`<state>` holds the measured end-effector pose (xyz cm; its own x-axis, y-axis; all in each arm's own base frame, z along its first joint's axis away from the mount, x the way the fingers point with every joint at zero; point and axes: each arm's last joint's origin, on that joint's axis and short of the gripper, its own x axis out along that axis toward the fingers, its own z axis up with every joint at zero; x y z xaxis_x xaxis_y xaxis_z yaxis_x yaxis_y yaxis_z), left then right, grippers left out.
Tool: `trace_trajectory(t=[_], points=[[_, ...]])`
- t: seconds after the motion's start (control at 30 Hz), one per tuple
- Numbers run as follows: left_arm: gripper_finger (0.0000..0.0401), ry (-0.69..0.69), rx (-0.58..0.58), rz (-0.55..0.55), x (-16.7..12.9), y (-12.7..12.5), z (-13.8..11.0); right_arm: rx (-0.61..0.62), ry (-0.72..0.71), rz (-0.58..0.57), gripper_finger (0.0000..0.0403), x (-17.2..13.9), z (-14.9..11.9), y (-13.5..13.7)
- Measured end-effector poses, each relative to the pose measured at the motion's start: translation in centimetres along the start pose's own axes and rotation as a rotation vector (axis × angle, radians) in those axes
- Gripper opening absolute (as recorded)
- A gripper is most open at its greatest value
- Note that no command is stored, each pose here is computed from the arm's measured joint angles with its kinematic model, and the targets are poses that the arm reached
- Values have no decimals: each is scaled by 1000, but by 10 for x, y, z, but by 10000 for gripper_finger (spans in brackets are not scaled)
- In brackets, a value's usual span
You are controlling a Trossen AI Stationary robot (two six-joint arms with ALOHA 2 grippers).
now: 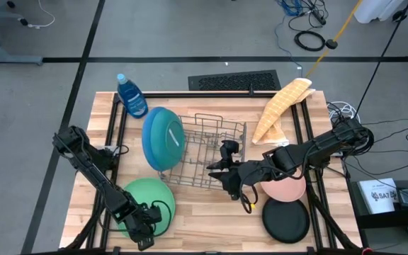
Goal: Sort dishes
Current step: Put the light green plate into the dish rack
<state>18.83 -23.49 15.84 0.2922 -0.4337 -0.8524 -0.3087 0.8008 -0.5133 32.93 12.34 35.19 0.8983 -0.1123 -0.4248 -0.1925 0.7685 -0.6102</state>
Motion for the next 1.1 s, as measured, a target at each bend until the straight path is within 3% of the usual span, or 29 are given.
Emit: trace_trajectory(t=[0.37, 0.77, 1.1], points=[[160, 0, 0, -6, -3, -1, 0, -10, 3, -4, 100, 0, 0, 0], [162, -58, 10, -104, -12, -11, 4, -7, 4, -3, 100, 0, 0, 0], [162, -72, -13, -41, 3, -5, 4, 3, 7, 4, 100, 0, 0, 1]])
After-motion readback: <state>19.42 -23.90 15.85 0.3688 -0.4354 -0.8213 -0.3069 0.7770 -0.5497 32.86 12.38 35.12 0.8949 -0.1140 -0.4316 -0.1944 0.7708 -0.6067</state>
